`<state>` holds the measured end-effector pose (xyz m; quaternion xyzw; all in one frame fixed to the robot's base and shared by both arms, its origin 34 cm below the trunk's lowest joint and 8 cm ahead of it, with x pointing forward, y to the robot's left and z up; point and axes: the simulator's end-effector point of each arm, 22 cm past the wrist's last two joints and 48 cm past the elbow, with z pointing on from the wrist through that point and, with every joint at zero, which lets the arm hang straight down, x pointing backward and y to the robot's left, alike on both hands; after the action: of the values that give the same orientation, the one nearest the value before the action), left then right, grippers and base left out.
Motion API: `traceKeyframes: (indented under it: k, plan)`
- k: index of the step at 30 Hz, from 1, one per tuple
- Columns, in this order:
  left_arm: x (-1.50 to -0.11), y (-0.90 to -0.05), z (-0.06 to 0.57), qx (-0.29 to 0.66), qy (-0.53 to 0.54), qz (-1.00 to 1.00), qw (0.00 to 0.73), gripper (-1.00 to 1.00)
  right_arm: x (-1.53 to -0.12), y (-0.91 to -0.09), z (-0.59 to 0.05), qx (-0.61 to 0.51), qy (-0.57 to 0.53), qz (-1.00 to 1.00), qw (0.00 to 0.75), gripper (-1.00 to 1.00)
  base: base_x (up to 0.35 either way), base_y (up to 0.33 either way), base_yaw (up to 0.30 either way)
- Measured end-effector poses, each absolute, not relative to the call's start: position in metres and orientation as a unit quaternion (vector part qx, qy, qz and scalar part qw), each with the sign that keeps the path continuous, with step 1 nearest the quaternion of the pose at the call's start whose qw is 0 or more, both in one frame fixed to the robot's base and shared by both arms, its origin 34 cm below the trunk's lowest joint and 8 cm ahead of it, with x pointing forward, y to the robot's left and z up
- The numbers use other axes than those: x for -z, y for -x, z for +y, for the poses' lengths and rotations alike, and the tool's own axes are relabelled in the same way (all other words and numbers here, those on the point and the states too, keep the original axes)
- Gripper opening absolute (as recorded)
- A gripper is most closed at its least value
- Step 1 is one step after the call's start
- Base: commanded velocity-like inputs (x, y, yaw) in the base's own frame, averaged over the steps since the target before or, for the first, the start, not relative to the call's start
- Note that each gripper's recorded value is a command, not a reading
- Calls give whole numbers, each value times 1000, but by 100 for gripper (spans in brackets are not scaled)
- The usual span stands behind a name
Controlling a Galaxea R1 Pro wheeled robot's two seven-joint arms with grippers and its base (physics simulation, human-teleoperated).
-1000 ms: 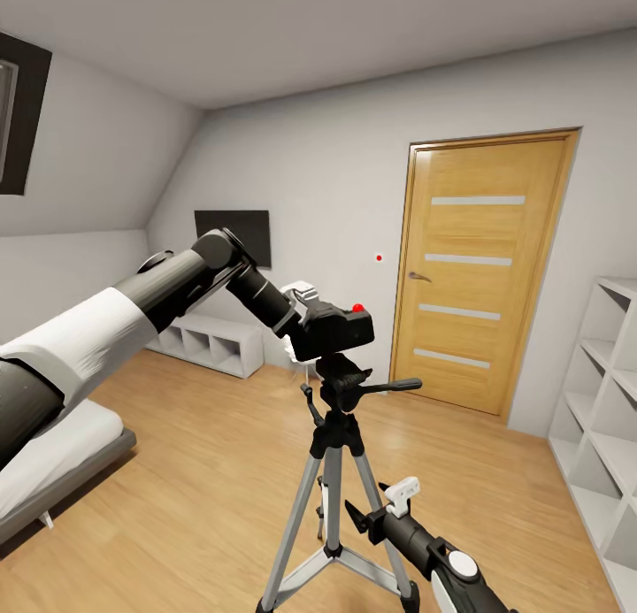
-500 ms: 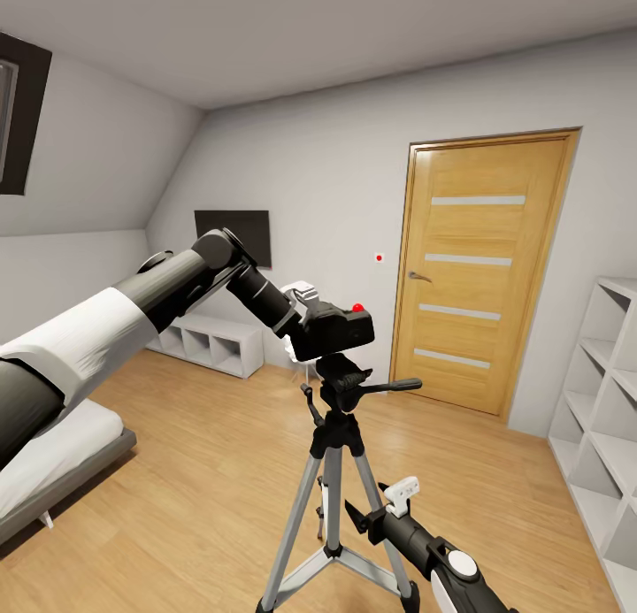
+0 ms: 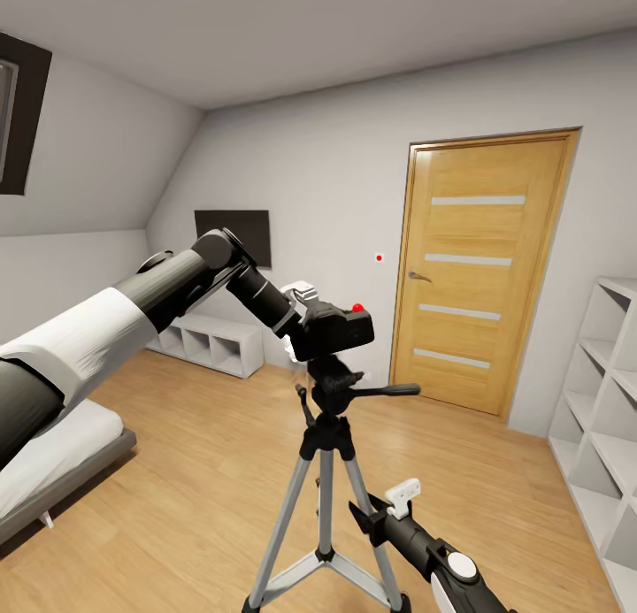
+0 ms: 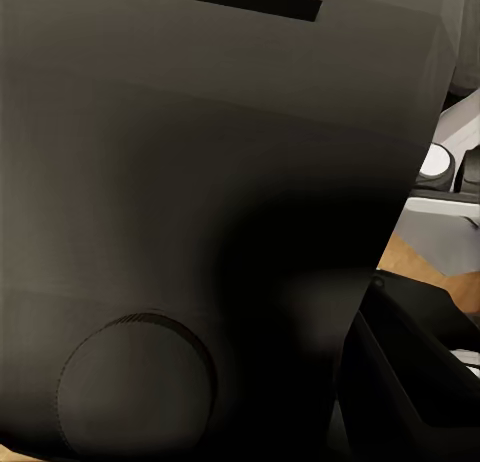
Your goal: Attach the digital camera to the camera tripod in the bedroom.
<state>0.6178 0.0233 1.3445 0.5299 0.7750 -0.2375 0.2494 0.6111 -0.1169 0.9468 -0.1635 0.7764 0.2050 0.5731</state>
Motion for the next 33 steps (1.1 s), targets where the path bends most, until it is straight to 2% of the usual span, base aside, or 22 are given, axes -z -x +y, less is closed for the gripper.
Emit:
traceKeyframes:
  k: [33]
  plan:
    - [-1345,-622,36,234,-522,780,253,-100,-932,-620,-114,-154,155,795,566,-100,0,0,0]
